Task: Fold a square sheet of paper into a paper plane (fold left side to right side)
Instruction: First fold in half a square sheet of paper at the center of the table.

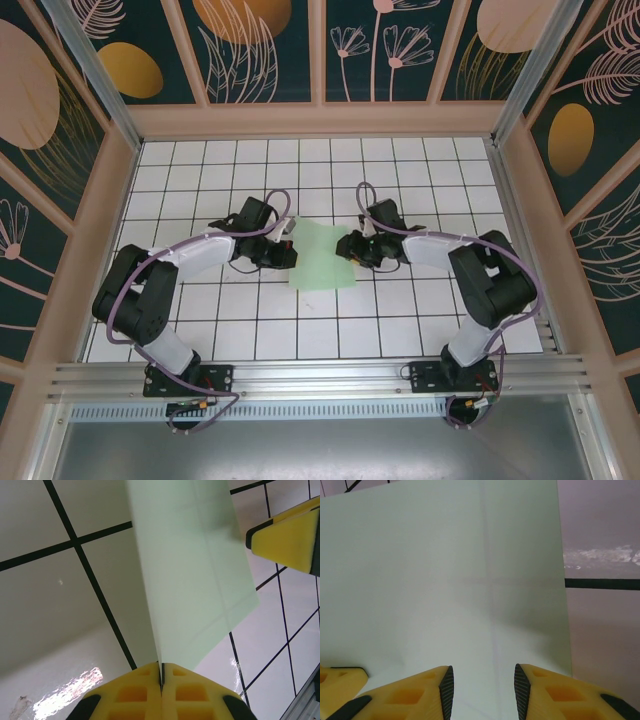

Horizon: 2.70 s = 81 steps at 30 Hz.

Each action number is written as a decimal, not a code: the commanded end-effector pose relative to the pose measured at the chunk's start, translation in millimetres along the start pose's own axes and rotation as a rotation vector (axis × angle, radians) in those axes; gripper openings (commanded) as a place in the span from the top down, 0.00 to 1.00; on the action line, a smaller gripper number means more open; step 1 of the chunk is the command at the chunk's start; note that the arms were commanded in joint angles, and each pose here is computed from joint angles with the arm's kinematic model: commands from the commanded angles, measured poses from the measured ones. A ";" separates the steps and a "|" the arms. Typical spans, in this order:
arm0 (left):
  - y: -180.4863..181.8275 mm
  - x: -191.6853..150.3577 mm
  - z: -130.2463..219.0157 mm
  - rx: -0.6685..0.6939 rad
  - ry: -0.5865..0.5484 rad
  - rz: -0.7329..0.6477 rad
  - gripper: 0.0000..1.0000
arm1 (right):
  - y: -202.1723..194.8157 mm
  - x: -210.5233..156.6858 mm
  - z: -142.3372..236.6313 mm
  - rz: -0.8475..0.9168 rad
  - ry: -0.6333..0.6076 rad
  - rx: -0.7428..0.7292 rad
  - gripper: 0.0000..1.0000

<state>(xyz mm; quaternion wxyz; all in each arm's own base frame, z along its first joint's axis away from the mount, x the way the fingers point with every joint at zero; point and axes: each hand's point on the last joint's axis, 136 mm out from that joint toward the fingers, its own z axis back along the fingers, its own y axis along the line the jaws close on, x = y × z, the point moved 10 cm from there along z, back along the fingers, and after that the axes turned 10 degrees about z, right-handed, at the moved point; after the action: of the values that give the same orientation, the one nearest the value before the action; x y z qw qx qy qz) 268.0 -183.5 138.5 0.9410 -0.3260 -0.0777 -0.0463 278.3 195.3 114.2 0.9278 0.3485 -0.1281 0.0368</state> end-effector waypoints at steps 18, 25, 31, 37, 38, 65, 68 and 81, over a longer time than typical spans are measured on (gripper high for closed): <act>-21.3 20.2 -7.1 -0.186 -0.040 0.018 0.50 | -15.3 -18.6 -15.1 -0.037 0.076 -0.081 0.60; -35.0 19.0 -16.6 -0.214 -0.022 -0.014 0.35 | -13.1 -19.6 -15.2 -0.047 0.062 -0.023 0.59; -33.9 17.8 -27.0 -0.210 -0.005 -0.006 0.32 | -12.7 -18.7 -11.4 -0.045 0.047 -0.021 0.59; -34.5 16.2 -32.3 -0.217 0.009 -0.007 0.33 | -10.4 -8.7 8.4 -0.033 -0.035 0.080 0.58; -34.7 15.4 -33.5 -0.217 0.013 -0.009 0.33 | -8.6 -5.4 13.2 -0.023 -0.051 0.113 0.58; -44.2 20.7 -35.4 -0.234 0.010 -0.033 0.43 | 15.7 49.2 -14.5 0.053 -0.037 0.429 0.44; -43.6 20.4 -35.9 -0.234 0.012 -0.035 0.43 | 16.7 49.5 -23.2 0.051 -0.010 0.435 0.44; -45.4 19.6 -36.5 -0.235 0.012 -0.047 0.43 | 20.4 50.5 -29.9 0.070 0.006 0.389 0.80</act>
<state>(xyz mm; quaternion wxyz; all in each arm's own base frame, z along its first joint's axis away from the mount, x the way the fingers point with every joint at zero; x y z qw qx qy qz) 282.5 -237.2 137.2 0.9018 -0.4214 -0.0692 -0.0664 326.0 226.9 109.8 0.8437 0.5174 -0.1175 0.0815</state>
